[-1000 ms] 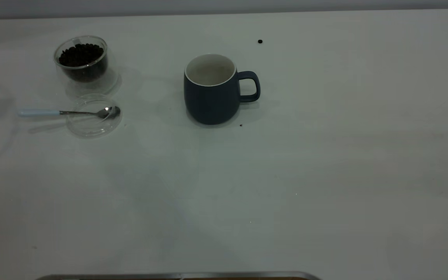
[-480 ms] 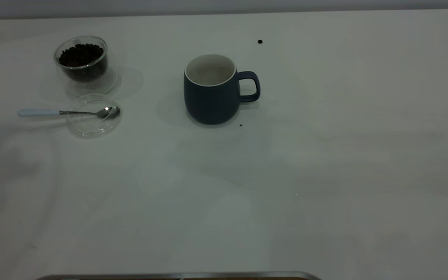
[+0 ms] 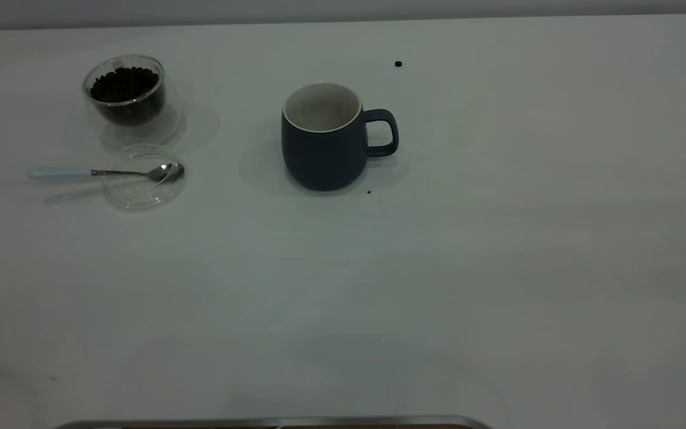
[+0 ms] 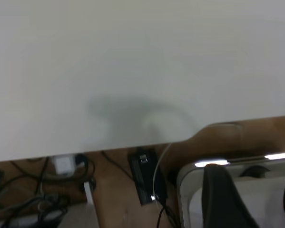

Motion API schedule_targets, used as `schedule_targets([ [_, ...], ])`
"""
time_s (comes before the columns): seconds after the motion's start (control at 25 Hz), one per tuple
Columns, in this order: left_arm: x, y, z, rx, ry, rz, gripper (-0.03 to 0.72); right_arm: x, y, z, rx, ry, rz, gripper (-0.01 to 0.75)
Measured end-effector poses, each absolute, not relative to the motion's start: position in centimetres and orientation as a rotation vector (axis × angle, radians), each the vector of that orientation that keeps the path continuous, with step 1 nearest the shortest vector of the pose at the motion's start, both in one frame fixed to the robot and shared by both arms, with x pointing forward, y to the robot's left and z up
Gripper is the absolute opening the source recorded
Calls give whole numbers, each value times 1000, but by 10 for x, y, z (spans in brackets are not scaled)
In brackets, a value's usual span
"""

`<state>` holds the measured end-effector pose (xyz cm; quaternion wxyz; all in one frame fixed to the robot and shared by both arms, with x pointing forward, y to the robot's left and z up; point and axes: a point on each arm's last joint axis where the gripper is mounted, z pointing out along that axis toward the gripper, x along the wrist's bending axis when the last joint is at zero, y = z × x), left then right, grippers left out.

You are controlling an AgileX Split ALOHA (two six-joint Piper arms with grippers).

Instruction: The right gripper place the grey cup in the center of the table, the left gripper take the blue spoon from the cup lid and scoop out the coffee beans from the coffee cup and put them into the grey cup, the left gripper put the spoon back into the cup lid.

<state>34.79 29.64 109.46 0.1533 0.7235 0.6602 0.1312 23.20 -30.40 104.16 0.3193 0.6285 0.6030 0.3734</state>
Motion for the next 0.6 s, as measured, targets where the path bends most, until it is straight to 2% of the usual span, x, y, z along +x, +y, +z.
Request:
schedule_targets([
  [0.2, 300, 297, 1068, 2005, 1840, 473, 387, 232, -304, 1042, 1653, 1585, 982, 531],
  [0.44, 275, 297, 1031, 1993, 1850, 470, 387, 232, -304, 1042, 1653, 1586, 982, 531],
  [0.6, 266, 297, 1032, 1946, 1809, 534, 387, 232, -304, 1042, 1653, 1586, 982, 531],
])
